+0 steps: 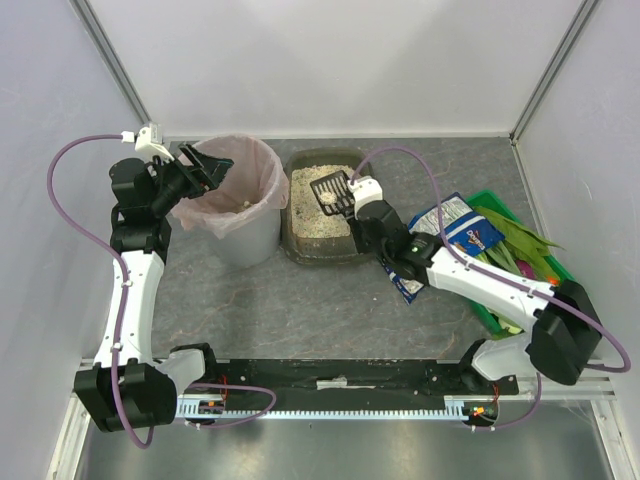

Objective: Clean the litter box

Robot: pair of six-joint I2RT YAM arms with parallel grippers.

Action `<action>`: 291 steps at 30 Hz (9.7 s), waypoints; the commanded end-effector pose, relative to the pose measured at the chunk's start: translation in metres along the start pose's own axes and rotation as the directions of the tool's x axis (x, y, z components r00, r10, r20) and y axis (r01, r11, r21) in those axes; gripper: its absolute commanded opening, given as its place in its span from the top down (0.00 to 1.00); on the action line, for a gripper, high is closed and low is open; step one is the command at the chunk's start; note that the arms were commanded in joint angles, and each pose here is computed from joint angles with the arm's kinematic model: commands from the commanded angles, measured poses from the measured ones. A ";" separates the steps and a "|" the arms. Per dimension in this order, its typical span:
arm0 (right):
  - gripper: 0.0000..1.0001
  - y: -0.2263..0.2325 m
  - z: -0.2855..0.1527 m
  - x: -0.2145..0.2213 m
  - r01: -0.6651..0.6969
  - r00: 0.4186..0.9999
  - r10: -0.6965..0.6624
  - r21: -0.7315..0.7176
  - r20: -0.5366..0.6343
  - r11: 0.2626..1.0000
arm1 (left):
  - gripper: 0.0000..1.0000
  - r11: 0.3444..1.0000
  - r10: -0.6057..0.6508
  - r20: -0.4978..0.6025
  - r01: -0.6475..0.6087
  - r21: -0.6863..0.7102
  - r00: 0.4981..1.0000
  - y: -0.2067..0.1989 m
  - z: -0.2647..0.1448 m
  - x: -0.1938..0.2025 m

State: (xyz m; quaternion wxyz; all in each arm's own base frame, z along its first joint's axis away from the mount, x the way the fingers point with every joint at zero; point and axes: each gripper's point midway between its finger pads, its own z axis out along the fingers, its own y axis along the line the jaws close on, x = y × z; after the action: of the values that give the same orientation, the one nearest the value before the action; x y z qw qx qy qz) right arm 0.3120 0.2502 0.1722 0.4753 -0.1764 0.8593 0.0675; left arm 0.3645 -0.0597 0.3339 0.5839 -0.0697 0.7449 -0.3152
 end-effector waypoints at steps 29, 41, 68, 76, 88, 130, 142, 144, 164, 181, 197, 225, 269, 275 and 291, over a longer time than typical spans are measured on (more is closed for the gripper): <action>1.00 0.003 0.014 0.005 -0.039 0.999 0.040 -0.107 0.004 0.993 | 0.18 0.998 0.065 0.044 -0.065 0.006 0.997 -0.002 -0.002 -0.011; 1.00 -0.023 0.006 0.003 0.020 0.999 -0.020 0.010 -0.032 1.000 | 0.18 0.997 0.072 0.040 -0.074 0.030 0.997 -0.007 -0.002 -0.011; 1.00 -0.028 -0.035 -0.033 -0.051 0.990 0.047 0.024 0.136 0.998 | 0.21 0.986 0.165 0.101 -0.165 -0.004 0.981 -0.017 -0.018 -0.028; 1.00 -0.036 -0.045 -0.029 -0.066 0.988 0.061 0.035 0.141 0.997 | 0.18 0.921 0.301 0.129 -0.253 -0.297 0.945 0.024 -0.042 -0.057; 1.00 -0.015 -0.106 -0.096 0.163 0.928 -0.151 -0.007 0.341 0.987 | 0.10 0.920 0.276 0.120 -0.226 -0.321 0.954 0.034 -0.045 -0.058; 1.00 0.110 -0.065 -0.252 0.616 0.542 -0.732 0.398 0.412 0.680 | 0.27 0.898 0.170 0.079 -0.121 -0.423 0.982 0.100 -0.045 -0.046; 1.00 0.142 -0.059 -0.232 0.696 0.279 -0.953 0.659 0.117 0.284 | 0.34 0.911 0.157 0.079 -0.113 -0.397 0.984 0.096 -0.043 -0.045; 1.00 0.144 -0.063 -0.234 0.680 0.224 -0.973 0.705 0.059 0.200 | 0.34 0.914 0.154 0.078 -0.112 -0.389 0.985 0.094 -0.042 -0.045; 1.00 0.157 -0.083 -0.217 0.615 0.030 -0.999 0.789 -0.025 -0.001 | 0.35 0.920 0.152 0.080 -0.111 -0.377 0.985 0.092 -0.041 -0.044; 1.00 0.083 -0.134 -0.239 0.450 0.563 -0.718 0.577 0.410 0.682 | 0.38 0.921 0.166 0.107 -0.115 -0.373 0.980 0.088 -0.046 -0.046; 1.00 -0.040 -0.059 -0.128 0.258 0.944 -0.279 0.135 0.175 0.957 | 0.15 0.919 0.186 0.111 -0.133 -0.372 0.976 0.082 -0.048 -0.048; 1.00 -0.024 -0.072 -0.052 0.011 0.992 -0.037 -0.207 -0.122 0.978 | 0.13 0.801 0.595 0.109 -0.598 -0.008 0.796 -0.120 -0.041 0.012; 1.00 -0.010 0.028 -0.030 -0.041 0.815 -0.045 -0.135 -0.577 0.990 | 0.03 0.785 0.599 0.051 -0.599 0.156 0.799 -0.117 -0.007 0.045; 1.00 -0.001 0.042 -0.016 0.005 0.756 -0.077 -0.112 -0.650 0.994 | 0.03 0.782 0.616 0.050 -0.618 0.076 0.786 -0.102 -0.007 0.037; 1.00 0.007 0.117 0.001 -0.049 0.766 0.037 -0.001 -0.641 0.999 | 0.02 0.791 0.605 0.057 -0.607 0.072 0.795 -0.102 -0.008 0.035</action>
State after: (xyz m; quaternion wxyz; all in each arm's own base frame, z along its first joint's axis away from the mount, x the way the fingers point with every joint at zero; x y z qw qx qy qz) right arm 0.3922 0.2890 0.1079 0.1419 -0.2068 0.9678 0.0211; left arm 0.3194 -0.1585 0.3465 0.6458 0.2138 0.7200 -0.1374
